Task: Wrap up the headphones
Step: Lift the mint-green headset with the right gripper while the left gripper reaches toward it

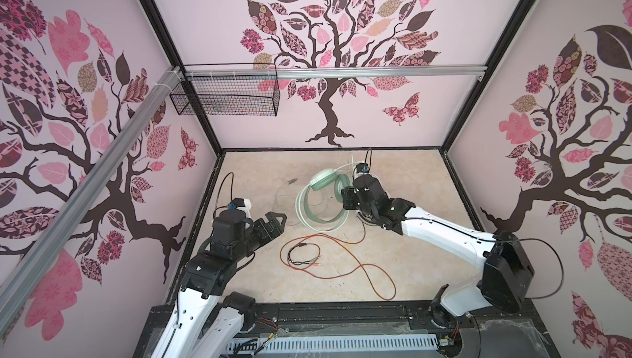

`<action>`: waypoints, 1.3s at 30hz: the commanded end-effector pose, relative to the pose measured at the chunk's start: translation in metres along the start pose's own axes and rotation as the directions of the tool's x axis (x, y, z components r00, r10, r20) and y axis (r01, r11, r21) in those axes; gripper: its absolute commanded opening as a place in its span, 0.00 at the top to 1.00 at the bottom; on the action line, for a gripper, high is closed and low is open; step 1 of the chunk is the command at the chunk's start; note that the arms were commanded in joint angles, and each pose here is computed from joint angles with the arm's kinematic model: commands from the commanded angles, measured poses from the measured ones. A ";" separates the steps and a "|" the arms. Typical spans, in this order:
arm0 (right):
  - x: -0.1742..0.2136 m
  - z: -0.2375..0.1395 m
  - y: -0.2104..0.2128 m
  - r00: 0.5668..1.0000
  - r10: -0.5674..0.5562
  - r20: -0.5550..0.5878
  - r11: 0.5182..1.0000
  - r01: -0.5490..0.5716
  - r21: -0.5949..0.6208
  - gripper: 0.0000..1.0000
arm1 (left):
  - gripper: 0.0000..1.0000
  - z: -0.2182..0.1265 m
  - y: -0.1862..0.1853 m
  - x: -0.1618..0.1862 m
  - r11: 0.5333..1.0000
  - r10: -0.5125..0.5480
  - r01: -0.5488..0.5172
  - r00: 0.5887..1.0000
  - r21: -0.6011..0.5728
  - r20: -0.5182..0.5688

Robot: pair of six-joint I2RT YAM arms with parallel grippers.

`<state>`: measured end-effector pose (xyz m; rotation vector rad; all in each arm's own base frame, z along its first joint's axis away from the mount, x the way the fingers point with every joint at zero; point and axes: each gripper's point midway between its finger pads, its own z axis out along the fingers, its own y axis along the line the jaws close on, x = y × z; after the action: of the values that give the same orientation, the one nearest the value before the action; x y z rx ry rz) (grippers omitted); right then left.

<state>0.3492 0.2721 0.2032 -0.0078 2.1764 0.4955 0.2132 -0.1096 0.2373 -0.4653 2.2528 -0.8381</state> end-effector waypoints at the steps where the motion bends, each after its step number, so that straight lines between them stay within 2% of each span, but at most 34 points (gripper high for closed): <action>1: -0.026 -0.020 0.002 0.985 0.118 0.125 0.993 -0.117 -0.017 0.71 | 0.03 -0.007 -0.033 0.009 0.993 -0.071 0.074 0.997 0.088 -0.038; 6: -0.017 -0.031 0.000 0.986 0.085 0.141 0.995 -0.092 0.041 0.70 | 0.03 0.006 -0.048 0.049 0.999 -0.044 0.045 0.980 -0.003 -0.196; 11: -0.008 -0.041 -0.003 0.984 0.112 0.139 0.989 -0.124 0.083 0.71 | 0.03 0.022 -0.022 0.073 0.981 -0.071 0.017 0.959 -0.196 -0.275; 13: -0.004 -0.044 -0.004 0.981 0.132 0.144 0.985 -0.145 0.087 0.71 | 0.04 0.025 -0.016 0.078 0.972 -0.093 0.024 0.953 -0.234 -0.289; 16: 0.000 -0.047 0.000 0.981 0.122 0.152 0.987 -0.136 0.090 0.70 | 0.04 0.028 -0.010 0.082 0.963 -0.131 0.052 0.948 -0.264 -0.290; 26: 0.018 -0.036 0.010 0.993 0.064 0.098 0.989 -0.076 0.127 0.68 | 0.04 0.041 -0.030 0.080 0.974 -0.168 0.116 0.945 -0.194 -0.280; 33: 0.018 -0.040 0.018 0.991 0.083 0.104 0.990 -0.094 0.106 0.68 | 0.04 0.051 -0.009 0.071 0.947 -0.167 0.098 0.964 -0.307 -0.206; 39: 0.017 -0.044 0.019 0.990 0.089 0.110 0.990 -0.100 0.104 0.68 | 0.04 0.071 -0.004 0.079 0.921 -0.171 0.070 0.957 -0.384 -0.236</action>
<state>0.2932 0.2707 0.1872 0.1042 2.1927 0.3541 0.2010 -0.1829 0.1594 -0.6968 2.6764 -0.5853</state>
